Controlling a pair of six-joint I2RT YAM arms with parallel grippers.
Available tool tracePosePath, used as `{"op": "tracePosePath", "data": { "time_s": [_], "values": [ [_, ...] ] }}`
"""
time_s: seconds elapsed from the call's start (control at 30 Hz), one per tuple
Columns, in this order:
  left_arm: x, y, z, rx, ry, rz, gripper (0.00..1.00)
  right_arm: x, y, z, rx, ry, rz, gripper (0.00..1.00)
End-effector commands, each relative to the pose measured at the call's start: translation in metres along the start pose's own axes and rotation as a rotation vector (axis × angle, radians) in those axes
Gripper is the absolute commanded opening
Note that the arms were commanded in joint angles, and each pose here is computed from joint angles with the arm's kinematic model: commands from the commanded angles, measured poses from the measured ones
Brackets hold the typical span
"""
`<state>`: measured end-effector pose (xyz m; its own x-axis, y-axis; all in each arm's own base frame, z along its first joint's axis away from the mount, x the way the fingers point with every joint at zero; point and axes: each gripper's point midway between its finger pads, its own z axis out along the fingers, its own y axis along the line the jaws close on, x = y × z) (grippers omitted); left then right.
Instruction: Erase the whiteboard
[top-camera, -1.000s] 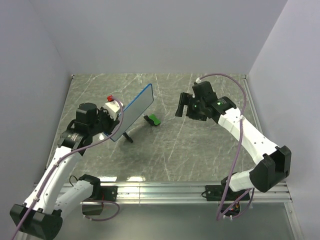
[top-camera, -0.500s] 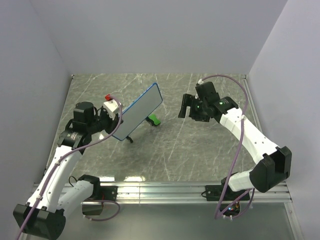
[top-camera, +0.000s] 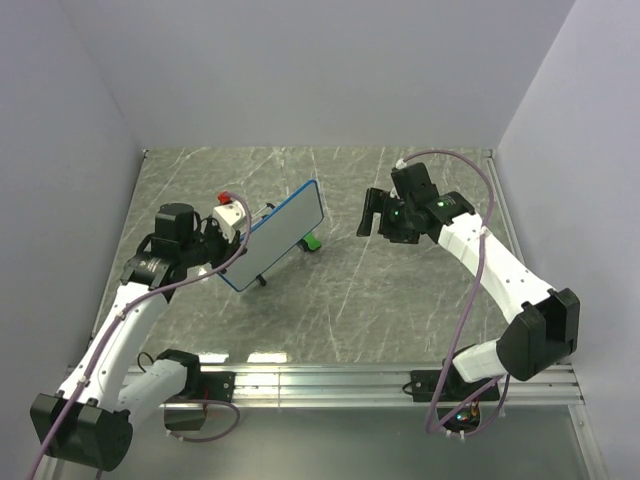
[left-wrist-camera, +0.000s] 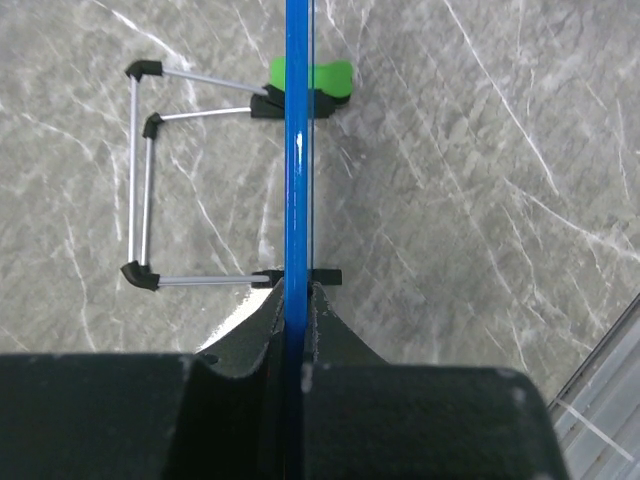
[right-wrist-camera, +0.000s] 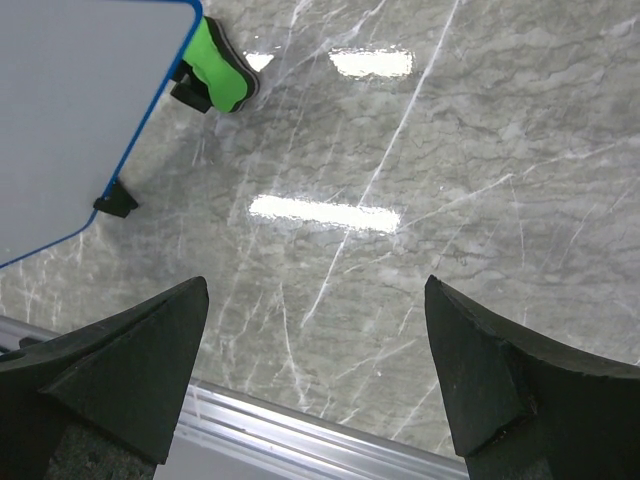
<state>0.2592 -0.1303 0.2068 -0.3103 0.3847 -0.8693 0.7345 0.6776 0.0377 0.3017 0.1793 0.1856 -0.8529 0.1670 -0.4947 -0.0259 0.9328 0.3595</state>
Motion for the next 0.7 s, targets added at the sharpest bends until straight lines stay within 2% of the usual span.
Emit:
{"op": "tracePosePath", "data": {
  "time_s": [0.0, 0.2, 0.37, 0.43, 0.6, 0.67],
  "values": [
    [-0.022, 0.0, 0.0, 0.024, -0.086, 0.071, 0.0, -0.004, -0.004, 0.001, 0.005, -0.001, 0.003, 0.95],
    [-0.01, 0.003, 0.006, 0.016, -0.048, 0.045, 0.0, -0.007, -0.003, 0.004, -0.001, 0.003, 0.013, 0.95],
    [-0.014, 0.013, 0.007, -0.033, -0.056, 0.049, 0.0, -0.01, -0.002, 0.007, -0.001, 0.007, 0.014, 0.95],
    [-0.004, 0.012, 0.011, -0.012, -0.006, 0.04, 0.0, -0.01, -0.001, 0.009, -0.001, 0.013, 0.016, 0.95],
    [-0.005, 0.013, 0.013, 0.003, 0.011, 0.035, 0.01, -0.012, 0.0, 0.011, -0.006, 0.018, 0.016, 0.95],
    [-0.001, 0.013, 0.017, 0.009, 0.027, 0.014, 0.04, -0.011, 0.0, 0.012, -0.002, 0.026, 0.018, 0.95]
  ]
}}
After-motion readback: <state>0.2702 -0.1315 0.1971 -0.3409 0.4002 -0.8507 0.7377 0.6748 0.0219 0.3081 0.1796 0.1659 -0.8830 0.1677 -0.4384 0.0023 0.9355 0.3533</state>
